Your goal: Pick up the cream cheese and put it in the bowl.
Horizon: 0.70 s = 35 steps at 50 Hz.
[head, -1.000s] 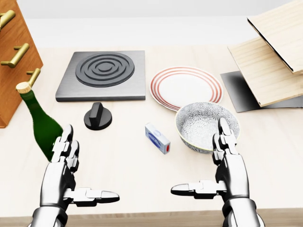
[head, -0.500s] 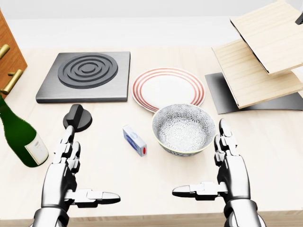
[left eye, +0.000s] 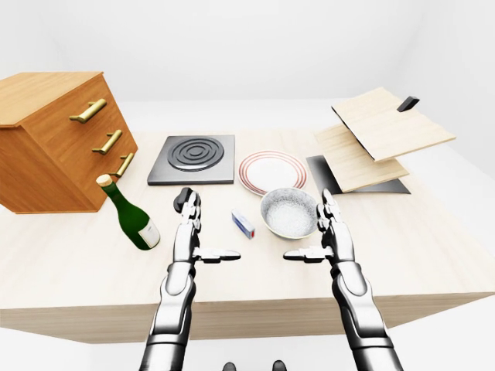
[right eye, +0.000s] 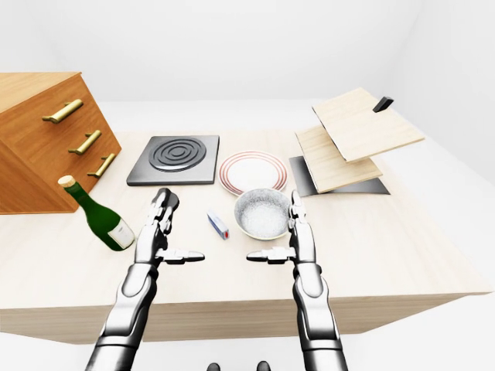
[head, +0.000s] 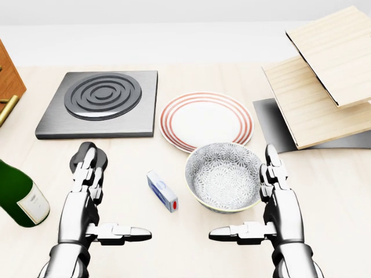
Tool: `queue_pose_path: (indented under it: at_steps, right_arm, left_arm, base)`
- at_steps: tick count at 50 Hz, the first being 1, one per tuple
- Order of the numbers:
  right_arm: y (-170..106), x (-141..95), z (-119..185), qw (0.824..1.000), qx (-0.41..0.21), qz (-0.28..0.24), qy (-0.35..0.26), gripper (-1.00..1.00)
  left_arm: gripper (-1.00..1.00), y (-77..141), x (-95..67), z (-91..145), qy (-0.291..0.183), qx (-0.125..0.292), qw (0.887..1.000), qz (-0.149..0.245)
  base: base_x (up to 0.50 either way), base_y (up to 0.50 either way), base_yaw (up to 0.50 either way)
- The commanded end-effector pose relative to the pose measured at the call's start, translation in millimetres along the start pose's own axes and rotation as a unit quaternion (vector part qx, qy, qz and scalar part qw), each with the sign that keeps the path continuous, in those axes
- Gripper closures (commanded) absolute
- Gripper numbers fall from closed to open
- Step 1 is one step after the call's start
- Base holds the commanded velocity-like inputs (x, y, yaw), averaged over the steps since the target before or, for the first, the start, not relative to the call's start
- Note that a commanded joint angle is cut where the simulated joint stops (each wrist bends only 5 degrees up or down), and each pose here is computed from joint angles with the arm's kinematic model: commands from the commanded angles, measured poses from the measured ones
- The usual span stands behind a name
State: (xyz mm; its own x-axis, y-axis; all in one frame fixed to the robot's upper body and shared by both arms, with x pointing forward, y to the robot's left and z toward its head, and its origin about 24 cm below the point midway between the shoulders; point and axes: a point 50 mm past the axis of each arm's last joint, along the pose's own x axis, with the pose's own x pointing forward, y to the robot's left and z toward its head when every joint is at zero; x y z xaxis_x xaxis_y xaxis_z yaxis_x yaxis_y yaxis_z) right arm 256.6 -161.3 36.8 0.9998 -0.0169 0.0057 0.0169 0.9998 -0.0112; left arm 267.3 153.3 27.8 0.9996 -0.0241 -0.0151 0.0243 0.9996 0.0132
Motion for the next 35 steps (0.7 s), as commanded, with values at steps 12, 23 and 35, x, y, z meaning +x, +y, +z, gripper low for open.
queue_pose_path:
  at_steps: [12, 23, 35]
  right_arm:
    - [-2, -1, 0, 1.0, 0.005, 0.002, 0.0, -1.0]
    - [-4, 1, -3, 1.0, 0.008, 0.001, 0.003, -1.0]
    - [-2, -1, -3, 1.0, 0.01, 0.01, 0.003, -1.0]
  left_arm:
    - [-1.0, -25, 48.7, -6, 0.046, 0.054, 0.997, -0.01]
    - [-1.0, -37, 51.2, -12, 0.06, 0.081, 0.995, -0.014]
    - [-1.0, -45, 54.2, -20, 0.083, 0.105, 0.991, -0.018]
  base:
    - [0.0, 0.0, 0.0]
    - [0.0, 0.0, 0.0]
    - [0.0, 0.0, 0.0]
